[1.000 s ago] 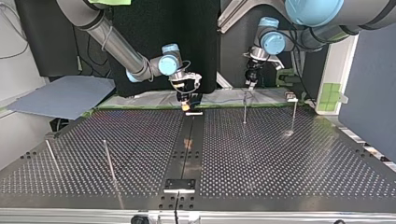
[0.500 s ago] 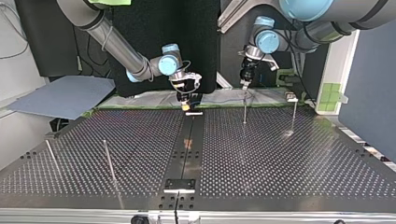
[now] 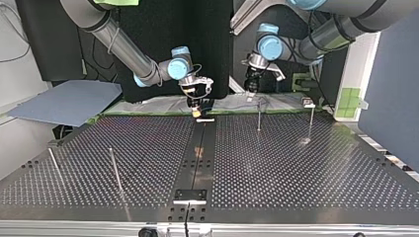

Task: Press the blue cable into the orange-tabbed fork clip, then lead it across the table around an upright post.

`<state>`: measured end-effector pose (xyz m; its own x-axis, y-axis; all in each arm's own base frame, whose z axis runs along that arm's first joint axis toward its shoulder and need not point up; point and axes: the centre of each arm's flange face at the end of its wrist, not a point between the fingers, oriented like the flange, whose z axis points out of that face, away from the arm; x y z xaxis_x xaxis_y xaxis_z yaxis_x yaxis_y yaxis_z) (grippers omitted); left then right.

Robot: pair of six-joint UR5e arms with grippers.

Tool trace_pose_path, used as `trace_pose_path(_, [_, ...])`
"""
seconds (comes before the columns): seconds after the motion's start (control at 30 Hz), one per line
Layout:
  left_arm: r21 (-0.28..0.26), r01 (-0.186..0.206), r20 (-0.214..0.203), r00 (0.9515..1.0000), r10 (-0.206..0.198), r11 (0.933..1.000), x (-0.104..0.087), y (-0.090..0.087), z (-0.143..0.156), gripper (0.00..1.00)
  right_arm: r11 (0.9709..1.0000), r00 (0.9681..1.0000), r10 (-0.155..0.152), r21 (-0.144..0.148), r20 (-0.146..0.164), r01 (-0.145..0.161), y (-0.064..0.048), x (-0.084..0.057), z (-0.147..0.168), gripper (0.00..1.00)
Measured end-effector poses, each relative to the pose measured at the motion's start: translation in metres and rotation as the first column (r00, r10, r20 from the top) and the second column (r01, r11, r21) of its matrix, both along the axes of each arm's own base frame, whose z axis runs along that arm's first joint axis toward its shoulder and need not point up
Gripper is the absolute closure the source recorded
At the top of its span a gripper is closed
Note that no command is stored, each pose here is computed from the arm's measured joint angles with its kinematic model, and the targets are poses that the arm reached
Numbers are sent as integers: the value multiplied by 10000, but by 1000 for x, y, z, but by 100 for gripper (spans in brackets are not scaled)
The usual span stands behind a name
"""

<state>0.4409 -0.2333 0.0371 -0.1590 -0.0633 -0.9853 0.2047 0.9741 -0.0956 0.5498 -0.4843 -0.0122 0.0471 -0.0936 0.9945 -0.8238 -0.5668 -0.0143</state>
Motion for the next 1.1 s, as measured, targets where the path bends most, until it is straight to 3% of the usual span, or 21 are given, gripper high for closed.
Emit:
trace_pose_path(0.1, [-183,-21,149,9999,24,9998,6,-13,4,0,10000,10000,20,19,-12,-20,0,0,0,100])
trace_pose_path(0.3, [-182,-148,35,9999,149,9997,12,-30,-6,0,10000,10000,28,29,-20,-28,0,0,-1,100])
trace_pose_path(0.6, [45,-474,-332,9983,475,9989,15,-29,-33,0,10000,10000,32,34,-23,-32,1,0,-1,100])
trace_pose_path(1.1, [-14,-704,-56,9975,704,9975,41,-34,-22,0,10000,10000,34,24,-15,-34,0,0,-1,100])
